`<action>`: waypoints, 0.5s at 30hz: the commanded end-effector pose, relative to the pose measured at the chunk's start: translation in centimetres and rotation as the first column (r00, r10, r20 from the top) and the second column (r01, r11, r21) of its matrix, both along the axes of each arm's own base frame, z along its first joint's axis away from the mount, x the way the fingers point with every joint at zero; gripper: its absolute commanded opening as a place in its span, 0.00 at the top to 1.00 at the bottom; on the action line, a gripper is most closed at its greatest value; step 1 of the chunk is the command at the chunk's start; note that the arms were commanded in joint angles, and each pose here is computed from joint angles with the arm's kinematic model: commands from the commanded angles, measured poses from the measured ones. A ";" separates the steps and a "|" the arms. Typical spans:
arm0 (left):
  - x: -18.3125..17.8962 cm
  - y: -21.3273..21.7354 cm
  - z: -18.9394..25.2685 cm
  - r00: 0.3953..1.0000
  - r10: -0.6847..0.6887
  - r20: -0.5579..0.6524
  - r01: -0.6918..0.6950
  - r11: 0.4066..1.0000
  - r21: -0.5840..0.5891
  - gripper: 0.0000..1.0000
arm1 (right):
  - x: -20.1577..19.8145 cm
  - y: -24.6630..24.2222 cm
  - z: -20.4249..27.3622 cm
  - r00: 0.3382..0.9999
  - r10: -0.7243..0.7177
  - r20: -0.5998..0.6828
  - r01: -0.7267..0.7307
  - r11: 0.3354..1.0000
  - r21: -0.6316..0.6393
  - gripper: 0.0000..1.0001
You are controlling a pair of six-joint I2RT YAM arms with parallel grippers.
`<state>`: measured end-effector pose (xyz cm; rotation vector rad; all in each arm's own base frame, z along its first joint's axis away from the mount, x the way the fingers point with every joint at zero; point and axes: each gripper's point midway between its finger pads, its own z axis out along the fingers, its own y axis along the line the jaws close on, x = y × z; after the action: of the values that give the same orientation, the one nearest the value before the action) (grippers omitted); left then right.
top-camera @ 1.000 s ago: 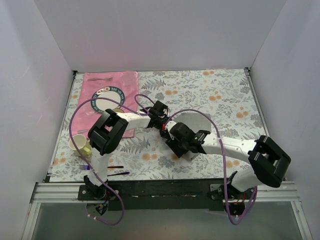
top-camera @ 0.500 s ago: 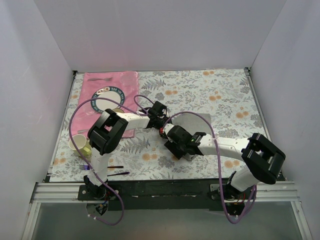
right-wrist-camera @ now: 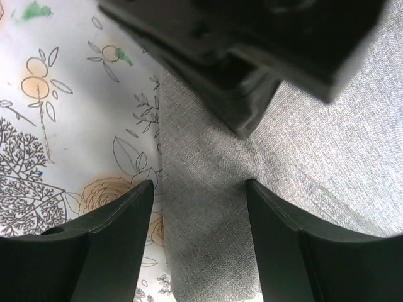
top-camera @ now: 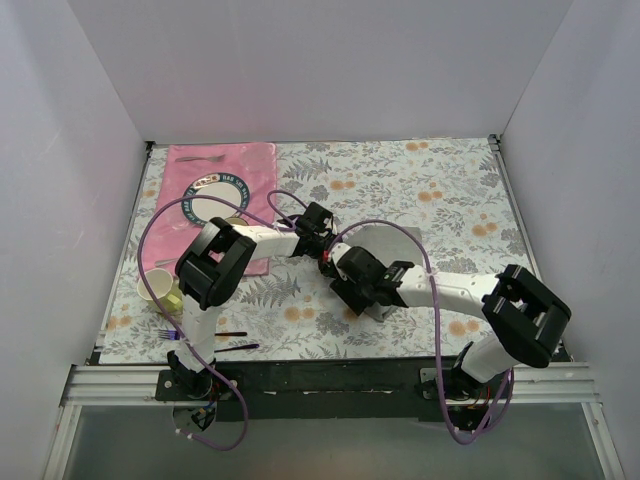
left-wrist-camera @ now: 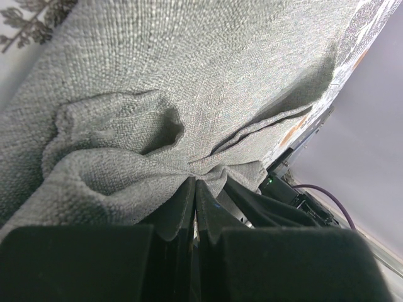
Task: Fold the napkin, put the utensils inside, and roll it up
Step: Roll the napkin with the utensil
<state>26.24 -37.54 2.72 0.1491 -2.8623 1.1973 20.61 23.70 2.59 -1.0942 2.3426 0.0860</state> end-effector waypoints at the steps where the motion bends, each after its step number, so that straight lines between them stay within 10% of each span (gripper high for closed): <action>1: -3.1 4.5 -6.3 0.993 0.013 -0.115 0.015 0.970 0.241 1.00 | -0.2 -2.4 -2.8 0.996 -0.049 -0.080 0.046 0.998 -0.046 0.32; 15: -2.1 4.6 -5.5 0.993 0.032 -0.115 -0.006 0.976 0.220 1.00 | -1.4 -4.5 -5.9 0.961 -0.204 -0.186 0.169 0.967 -0.191 0.43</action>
<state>26.41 -37.29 2.71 0.1616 -2.8447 1.2008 22.36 24.54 1.72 -0.9441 2.4573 0.1499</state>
